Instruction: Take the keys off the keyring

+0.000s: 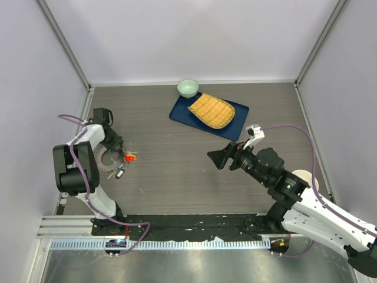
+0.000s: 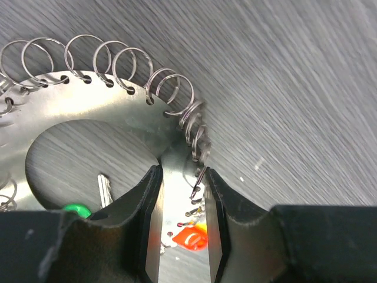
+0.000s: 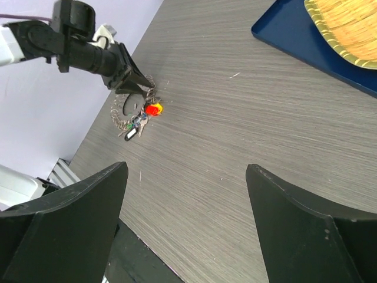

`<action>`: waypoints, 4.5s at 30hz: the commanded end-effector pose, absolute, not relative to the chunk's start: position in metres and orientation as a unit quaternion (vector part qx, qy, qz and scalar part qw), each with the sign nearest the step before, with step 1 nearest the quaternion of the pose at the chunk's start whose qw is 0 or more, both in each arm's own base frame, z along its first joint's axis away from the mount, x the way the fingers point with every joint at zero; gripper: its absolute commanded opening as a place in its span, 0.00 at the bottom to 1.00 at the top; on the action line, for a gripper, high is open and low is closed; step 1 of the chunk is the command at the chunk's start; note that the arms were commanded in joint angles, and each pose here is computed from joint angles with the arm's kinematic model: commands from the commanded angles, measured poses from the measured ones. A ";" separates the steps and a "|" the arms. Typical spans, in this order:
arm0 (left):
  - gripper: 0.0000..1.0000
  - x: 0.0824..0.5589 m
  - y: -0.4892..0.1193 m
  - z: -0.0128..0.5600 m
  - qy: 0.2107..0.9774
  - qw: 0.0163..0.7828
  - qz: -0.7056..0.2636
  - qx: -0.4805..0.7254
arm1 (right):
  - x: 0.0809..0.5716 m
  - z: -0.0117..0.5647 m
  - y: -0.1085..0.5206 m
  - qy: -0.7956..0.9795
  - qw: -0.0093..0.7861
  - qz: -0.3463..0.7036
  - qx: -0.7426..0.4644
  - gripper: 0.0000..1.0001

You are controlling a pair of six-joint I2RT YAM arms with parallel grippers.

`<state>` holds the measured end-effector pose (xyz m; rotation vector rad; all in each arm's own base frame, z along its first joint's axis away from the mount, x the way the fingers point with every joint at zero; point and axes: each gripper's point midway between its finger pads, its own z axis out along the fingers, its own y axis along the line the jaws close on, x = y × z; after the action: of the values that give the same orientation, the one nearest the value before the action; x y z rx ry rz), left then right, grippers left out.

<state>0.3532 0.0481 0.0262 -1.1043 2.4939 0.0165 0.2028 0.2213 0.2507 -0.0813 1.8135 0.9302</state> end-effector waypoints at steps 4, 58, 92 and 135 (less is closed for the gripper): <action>0.00 0.363 0.031 0.086 0.884 0.273 -0.059 -0.375 | 0.206 0.268 0.243 0.725 0.532 0.435 -0.051 0.88; 0.58 0.418 0.017 0.041 0.934 0.210 0.075 -0.279 | 0.220 0.244 0.280 0.729 0.517 0.436 -0.110 0.84; 0.00 0.410 0.002 0.078 0.940 0.231 0.038 -0.247 | 0.225 0.239 0.294 0.734 0.494 0.455 -0.096 0.83; 0.00 0.337 -0.156 0.233 0.905 0.298 -0.265 -0.150 | 0.319 0.200 0.419 0.661 0.584 0.459 -0.106 0.70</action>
<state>0.3344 -0.1417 0.2142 -0.4319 2.4704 -0.6085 0.3046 0.4213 0.1565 -0.3380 1.7034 1.1295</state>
